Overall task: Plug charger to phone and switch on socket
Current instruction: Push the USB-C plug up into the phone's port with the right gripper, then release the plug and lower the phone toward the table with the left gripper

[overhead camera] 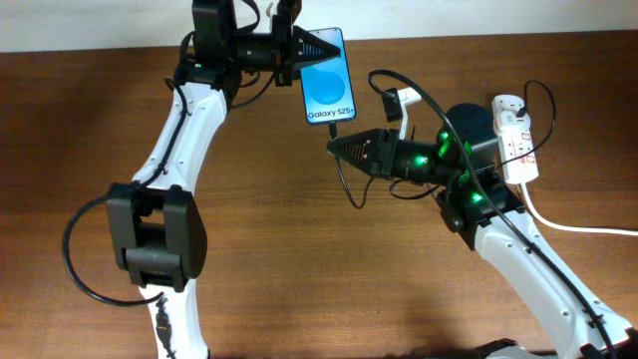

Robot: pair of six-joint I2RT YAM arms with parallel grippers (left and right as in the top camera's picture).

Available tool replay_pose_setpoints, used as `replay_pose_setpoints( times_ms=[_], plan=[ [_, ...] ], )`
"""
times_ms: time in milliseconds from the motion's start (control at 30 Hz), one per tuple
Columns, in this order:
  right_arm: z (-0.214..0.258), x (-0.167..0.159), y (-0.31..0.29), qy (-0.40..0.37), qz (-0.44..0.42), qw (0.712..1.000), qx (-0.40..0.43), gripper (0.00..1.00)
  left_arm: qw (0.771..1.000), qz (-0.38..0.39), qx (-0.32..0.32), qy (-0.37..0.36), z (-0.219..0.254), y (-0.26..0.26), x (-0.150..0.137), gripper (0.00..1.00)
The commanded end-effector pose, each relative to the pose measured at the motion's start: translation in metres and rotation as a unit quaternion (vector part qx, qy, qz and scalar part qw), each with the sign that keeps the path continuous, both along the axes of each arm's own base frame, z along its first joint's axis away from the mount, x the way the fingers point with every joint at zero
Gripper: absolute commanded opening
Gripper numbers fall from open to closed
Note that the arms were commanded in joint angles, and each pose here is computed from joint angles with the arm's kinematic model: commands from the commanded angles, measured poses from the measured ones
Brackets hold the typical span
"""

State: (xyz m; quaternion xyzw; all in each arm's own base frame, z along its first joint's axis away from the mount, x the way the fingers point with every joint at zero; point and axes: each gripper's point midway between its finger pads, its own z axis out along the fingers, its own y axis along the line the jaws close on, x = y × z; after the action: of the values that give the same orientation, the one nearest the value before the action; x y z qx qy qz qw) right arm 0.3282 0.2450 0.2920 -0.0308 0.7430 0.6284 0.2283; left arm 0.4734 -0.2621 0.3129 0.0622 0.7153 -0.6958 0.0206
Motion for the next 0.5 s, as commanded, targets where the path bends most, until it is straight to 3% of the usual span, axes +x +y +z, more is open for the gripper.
replay_pose_setpoints(
  times_ms=[0,200,400,467],
  plan=[
    [-0.002,0.014,-0.009,-0.002,-0.038,0.999,-0.005,0.05,0.999,-0.042,-0.011,-0.026,0.02,-0.011,-0.023,0.0],
    [-0.004,0.011,-0.007,-0.008,-0.027,1.0,-0.01,0.42,0.999,-0.019,-0.01,-0.046,0.02,0.001,-0.012,0.0],
    [-0.009,0.008,-0.007,-0.007,-0.02,1.0,-0.019,0.54,0.997,-0.004,-0.011,-0.076,0.019,0.017,-0.005,0.0],
    [-0.011,0.009,-0.009,-0.018,-0.019,0.999,-0.025,0.66,0.996,-0.003,-0.01,-0.093,0.016,0.021,-0.004,0.0]
  ],
)
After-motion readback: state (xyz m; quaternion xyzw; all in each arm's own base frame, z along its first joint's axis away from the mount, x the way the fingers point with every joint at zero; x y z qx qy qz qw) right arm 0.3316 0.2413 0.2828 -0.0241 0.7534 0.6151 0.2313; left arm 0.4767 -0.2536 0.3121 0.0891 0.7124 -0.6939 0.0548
